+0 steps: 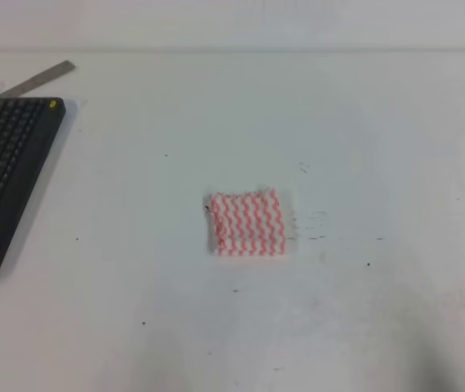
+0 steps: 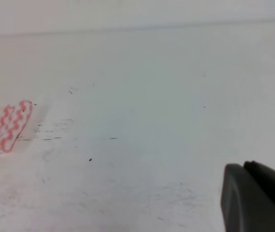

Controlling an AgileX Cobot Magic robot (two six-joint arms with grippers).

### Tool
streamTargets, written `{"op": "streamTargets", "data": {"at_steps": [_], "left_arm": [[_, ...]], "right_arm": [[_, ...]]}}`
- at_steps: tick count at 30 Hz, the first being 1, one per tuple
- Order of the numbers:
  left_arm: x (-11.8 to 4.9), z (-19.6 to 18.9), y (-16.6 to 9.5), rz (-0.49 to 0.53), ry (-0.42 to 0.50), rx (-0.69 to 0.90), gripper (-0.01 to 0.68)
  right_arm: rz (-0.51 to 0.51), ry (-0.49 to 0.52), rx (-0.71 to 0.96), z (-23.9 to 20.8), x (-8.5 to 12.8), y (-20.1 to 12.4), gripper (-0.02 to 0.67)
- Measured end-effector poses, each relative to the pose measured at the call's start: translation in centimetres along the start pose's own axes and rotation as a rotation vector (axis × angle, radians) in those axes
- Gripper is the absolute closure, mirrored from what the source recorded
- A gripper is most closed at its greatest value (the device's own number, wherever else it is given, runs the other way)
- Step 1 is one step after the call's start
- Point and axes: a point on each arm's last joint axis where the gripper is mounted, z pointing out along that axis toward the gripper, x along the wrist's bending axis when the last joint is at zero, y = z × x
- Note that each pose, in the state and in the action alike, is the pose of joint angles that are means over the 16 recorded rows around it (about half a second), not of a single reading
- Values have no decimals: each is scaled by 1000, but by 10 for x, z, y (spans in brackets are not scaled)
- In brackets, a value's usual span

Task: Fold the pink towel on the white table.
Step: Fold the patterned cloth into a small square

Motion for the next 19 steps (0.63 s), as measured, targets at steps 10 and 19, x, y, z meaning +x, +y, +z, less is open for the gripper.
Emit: {"op": "streamTargets", "data": {"at_steps": [10, 19], "left_arm": [[0, -2, -7, 0, 11, 70, 675], [0, -2, -8, 4, 12, 72, 675]], "right_arm": [[1, 0, 0, 0, 0, 0, 668], [1, 0, 1, 0, 0, 0, 668]]}}
